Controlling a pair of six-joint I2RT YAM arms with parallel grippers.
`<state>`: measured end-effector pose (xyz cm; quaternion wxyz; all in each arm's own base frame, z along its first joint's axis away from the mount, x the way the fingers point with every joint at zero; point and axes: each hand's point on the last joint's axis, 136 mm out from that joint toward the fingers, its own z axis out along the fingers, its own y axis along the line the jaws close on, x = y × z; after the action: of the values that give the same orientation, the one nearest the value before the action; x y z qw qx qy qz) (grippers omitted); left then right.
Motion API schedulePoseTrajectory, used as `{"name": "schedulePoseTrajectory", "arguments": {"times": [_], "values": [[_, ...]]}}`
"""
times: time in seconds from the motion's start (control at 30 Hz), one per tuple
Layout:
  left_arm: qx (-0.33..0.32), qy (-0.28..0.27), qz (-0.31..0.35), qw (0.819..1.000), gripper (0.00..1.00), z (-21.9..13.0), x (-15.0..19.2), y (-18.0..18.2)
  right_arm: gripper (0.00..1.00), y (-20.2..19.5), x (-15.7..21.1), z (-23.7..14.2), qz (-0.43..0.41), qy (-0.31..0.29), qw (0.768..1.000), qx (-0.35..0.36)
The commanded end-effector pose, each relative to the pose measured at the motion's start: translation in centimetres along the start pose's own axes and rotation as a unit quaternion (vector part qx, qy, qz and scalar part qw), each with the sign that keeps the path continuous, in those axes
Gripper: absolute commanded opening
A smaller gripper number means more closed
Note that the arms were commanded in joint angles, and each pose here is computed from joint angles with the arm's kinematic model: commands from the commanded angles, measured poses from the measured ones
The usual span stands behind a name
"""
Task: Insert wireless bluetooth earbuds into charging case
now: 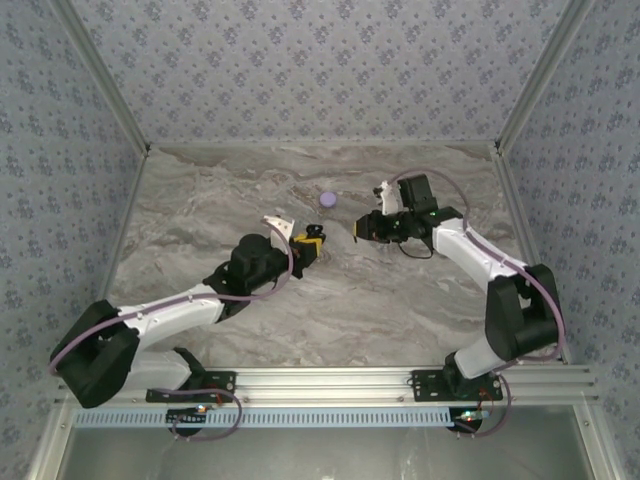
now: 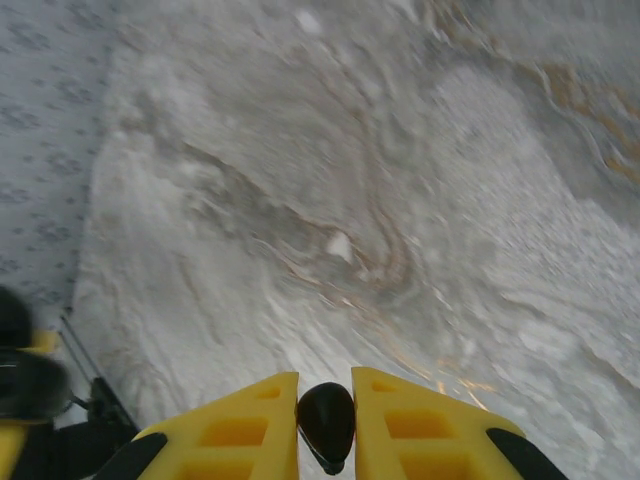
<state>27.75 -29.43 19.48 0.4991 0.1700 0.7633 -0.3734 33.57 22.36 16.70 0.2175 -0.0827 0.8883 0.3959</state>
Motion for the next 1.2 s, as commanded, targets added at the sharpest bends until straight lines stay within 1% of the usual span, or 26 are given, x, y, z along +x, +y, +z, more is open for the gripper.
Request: {"name": "schedulePoseTrajectory", "arguments": {"times": [0.0,0.17,0.27,0.47,0.6,0.87,1.17], "values": [[0.042,-0.051,-0.022,0.998,0.18,0.0,-2.0,-1.8,0.18,3.0,-1.5,-1.8,-0.019,-0.038,0.998,-0.051],[0.064,-0.067,-0.039,0.995,0.18,0.5,-2.4,-2.4,0.18,6.5,-2.9,-4.1,-0.052,-0.075,0.992,-0.092],[0.078,-0.078,-0.044,0.993,0.18,0.7,-2.7,-2.9,0.18,8.1,-3.3,-5.1,-0.071,-0.089,0.988,-0.105],[0.115,-0.112,-0.063,0.985,0.18,0.7,-3.9,-4.0,0.19,10.4,-4.0,-6.4,-0.094,-0.111,0.981,-0.127],[0.131,-0.12,-0.06,0.982,0.18,0.8,-4.4,-4.9,0.19,11.8,-4.1,-6.7,-0.107,-0.115,0.978,-0.139],[0.143,-0.121,-0.06,0.981,0.18,1.1,-5.0,-5.7,0.19,13.4,-3.9,-6.6,-0.124,-0.117,0.974,-0.152],[0.146,-0.13,-0.065,0.978,0.18,0.9,-6.1,-6.1,0.19,13.5,-3.6,-6.1,-0.127,-0.112,0.974,-0.15]]}}
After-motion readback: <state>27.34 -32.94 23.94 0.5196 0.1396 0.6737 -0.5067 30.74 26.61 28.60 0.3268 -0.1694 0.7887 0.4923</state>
